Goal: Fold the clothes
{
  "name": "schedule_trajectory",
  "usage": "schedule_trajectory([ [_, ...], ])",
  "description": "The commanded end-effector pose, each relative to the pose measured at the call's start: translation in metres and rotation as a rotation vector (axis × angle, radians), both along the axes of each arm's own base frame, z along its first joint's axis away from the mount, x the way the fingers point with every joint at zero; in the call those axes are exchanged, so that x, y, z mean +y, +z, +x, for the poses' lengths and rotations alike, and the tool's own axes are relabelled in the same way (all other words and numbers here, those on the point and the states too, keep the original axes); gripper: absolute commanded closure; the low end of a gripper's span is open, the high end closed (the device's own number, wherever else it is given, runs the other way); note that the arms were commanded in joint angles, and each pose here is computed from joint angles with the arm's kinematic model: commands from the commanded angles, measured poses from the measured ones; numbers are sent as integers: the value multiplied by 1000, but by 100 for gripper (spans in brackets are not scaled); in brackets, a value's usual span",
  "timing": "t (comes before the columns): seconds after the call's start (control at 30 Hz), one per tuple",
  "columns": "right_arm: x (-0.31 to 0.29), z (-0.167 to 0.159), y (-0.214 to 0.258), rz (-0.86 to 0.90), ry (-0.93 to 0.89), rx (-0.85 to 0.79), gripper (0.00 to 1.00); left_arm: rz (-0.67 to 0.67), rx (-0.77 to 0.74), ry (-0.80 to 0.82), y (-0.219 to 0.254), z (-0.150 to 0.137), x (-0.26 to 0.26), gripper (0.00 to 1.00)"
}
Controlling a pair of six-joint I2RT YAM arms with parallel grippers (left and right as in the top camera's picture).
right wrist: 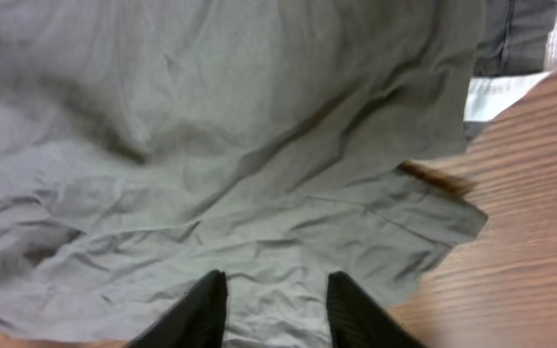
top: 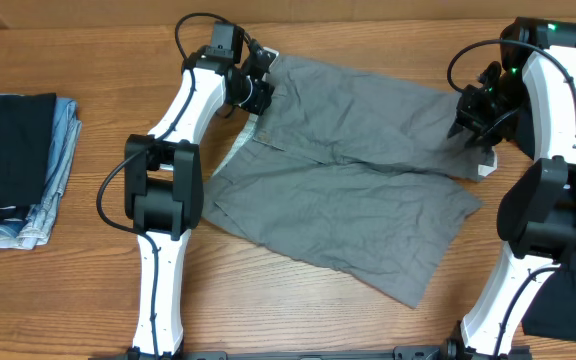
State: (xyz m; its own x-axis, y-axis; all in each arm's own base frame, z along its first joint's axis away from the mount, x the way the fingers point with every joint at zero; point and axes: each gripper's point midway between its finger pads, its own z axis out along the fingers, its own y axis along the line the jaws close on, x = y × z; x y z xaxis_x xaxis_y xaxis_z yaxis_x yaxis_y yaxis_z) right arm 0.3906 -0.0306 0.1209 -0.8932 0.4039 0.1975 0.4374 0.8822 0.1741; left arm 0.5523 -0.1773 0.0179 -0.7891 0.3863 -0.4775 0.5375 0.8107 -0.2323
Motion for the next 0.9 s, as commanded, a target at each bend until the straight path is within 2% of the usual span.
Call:
schedule_trajectory([
  [0.0, 1, -6, 39, -24, 5, -87, 67, -27, -57, 1, 25, 15, -3, 96],
  [0.1, -1, -21, 95, -53, -13, -228, 66, -36, -104, 0, 54, 26, -5, 96],
  [0.2, -2, -30, 120, -65, -28, -298, 65, -25, -146, 45, 71, 38, 4, 96],
  [0.47, 3, -60, 67, -75, -17, -89, 65, 11, -196, 149, 75, 60, 49, 96],
  [0.53, 5, -63, 63, -72, -12, -75, 65, 24, -201, 139, 72, 61, 50, 96],
  [0.67, 17, -64, 63, -66, 17, -69, 65, 107, -197, 228, 60, 68, 77, 96],
  [0.87, 51, -49, 58, -75, 64, -118, 65, 55, -106, 459, 52, 69, 135, 96],
])
